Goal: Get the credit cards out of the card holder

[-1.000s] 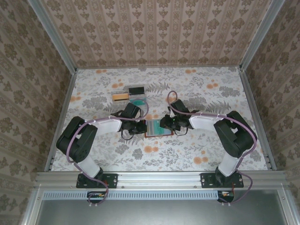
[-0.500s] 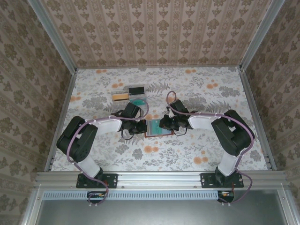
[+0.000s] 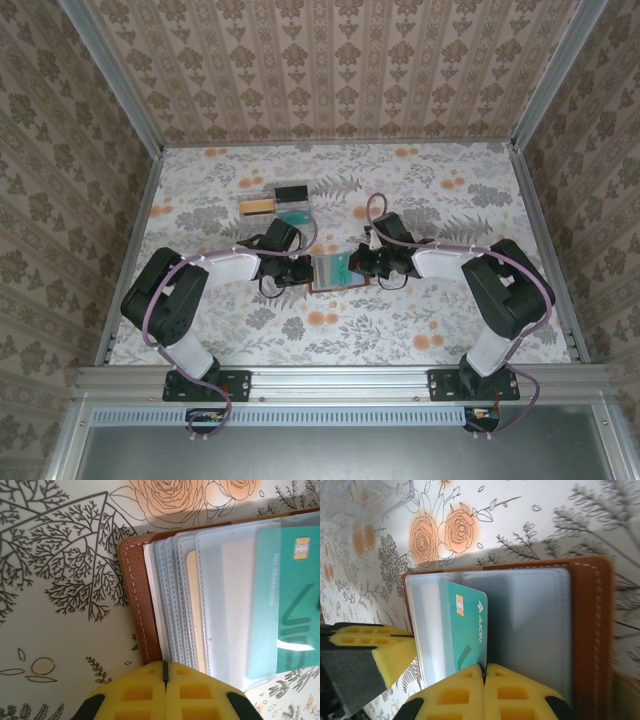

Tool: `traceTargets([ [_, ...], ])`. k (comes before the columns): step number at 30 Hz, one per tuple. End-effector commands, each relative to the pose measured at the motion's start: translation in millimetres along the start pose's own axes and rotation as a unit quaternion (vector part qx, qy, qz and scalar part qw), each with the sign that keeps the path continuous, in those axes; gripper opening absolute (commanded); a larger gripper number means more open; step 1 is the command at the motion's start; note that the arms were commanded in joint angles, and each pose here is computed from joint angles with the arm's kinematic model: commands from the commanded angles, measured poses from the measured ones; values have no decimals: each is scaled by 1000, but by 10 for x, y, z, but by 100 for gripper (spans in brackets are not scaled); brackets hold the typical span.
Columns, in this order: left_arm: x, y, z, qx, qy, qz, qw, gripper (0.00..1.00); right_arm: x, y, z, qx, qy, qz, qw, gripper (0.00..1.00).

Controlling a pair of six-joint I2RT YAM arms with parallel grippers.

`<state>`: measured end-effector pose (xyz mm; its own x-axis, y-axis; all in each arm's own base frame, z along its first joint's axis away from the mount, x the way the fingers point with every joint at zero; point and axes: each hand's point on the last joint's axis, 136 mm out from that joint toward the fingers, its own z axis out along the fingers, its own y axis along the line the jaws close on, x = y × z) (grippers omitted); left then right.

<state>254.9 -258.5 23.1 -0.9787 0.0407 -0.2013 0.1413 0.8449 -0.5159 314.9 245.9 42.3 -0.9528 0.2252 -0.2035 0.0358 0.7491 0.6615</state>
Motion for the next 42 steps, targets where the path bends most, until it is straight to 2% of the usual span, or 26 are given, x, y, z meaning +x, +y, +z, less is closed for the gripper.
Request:
traceTargets([
  [1, 38, 71, 1, -18, 12, -5, 1000, 0, 41, -151, -158, 21, -3, 2, 1000, 0],
  [10, -71, -19, -105, -7, -2, -1, 1000, 0, -65, -49, -579, 20, -37, -24, 999, 0],
  [14, -249, -145, -323, 7, -34, 0, 999, 0, -154, 166, -772, 6, -52, -49, 997, 0],
  [16, -356, -204, -474, 14, -55, 1, 998, 5, -220, 313, -900, -4, -65, -69, 995, 0],
  [17, -402, -216, -555, 15, -65, 0, 998, 10, -252, 376, -949, -7, -68, -81, 994, 0],
  [18, -446, -231, -637, 16, -75, 0, 997, 18, -280, 435, -988, -9, -70, -93, 993, 0],
  [19, -495, -239, -739, 16, -89, -3, 996, 32, -313, 497, -1025, -8, -70, -108, 992, 0],
  [21, -568, -225, -943, 10, -115, -8, 993, 52, -378, 616, -1081, -3, -71, -142, 987, 0],
  [23, -621, -187, -1181, 2, -147, -13, 989, 78, -456, 732, -1084, 9, -69, -181, 981, 0],
  [25, -646, -105, -1420, -17, -180, -23, 983, 99, -529, 858, -1085, 21, -67, -221, 973, 0],
  [30, -551, 210, -1948, -55, -247, -66, 965, 100, -697, 1215, -964, 59, -61, -353, 932, 0],
  [35, -293, 475, -2335, -75, -305, -101, 944, 100, -793, 1539, -758, 77, -48, -494, 865, 0],
  [37, -183, 564, -2425, -81, -322, -110, 937, 100, -862, 1637, -681, 77, -55, -525, 846, 0],
  [39, -86, 626, -2496, -84, -338, -115, 931, 100, -871, 1723, -584, 82, -58, -572, 814, 0],
  [42, 23, 678, -2586, -88, -355, -115, 923, 100, -835, 1788, -404, 114, -49, -656, 745, 0],
])
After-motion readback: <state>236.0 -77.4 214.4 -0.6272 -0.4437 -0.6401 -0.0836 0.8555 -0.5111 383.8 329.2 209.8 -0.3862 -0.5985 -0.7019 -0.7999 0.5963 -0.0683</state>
